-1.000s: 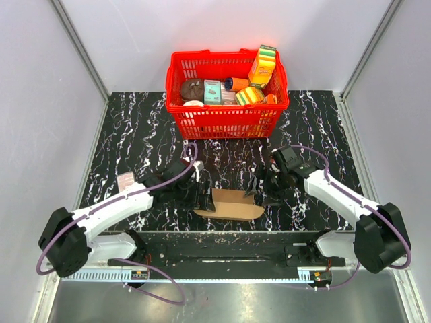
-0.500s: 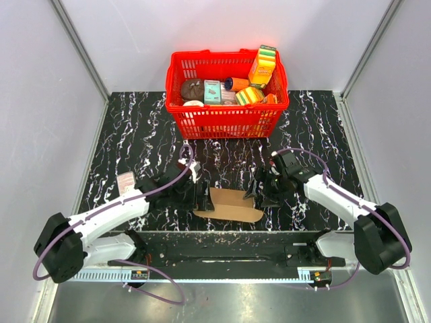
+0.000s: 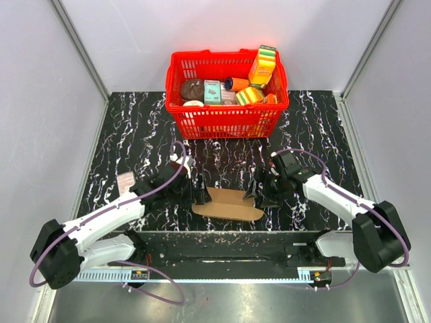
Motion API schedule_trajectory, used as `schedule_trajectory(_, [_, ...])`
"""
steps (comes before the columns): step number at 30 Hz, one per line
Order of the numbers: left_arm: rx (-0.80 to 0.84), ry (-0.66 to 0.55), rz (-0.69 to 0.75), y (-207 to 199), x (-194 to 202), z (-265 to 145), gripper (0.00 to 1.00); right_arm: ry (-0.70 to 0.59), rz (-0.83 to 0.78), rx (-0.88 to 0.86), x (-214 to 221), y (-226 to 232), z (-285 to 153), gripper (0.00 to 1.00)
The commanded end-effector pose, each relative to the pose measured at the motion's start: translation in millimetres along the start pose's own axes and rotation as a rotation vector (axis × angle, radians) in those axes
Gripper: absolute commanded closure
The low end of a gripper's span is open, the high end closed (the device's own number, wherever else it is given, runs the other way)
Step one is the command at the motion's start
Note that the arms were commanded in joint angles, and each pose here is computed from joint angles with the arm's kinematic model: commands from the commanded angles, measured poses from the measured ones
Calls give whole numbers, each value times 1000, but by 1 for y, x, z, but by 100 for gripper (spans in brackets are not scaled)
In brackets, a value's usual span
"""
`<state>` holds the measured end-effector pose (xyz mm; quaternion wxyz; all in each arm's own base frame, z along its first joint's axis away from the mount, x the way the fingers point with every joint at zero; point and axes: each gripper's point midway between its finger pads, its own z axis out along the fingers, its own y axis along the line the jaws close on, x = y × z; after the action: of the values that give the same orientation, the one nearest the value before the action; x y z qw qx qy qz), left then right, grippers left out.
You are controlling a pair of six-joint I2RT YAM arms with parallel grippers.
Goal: Fold the paper box
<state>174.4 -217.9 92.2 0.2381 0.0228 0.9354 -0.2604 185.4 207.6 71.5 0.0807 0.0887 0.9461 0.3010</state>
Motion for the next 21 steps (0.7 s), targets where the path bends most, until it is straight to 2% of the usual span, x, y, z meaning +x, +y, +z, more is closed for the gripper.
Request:
schedule_trajectory(1, [10,-87,-21,-2,-19,3,1,-12,-26,-14,-2,3,2,14])
schedule_trajectory(10, [34,10,1,3,6,19,1,-10,-19,-2,0,-1,4,13])
schedule_trajectory(14, [22,41,10,10,15,23,4,-7,-16,3,1,-4,6,14])
schedule_trajectory(21, [-14,47,6,21,21,26,8,6,-4,10,3,-7,10,15])
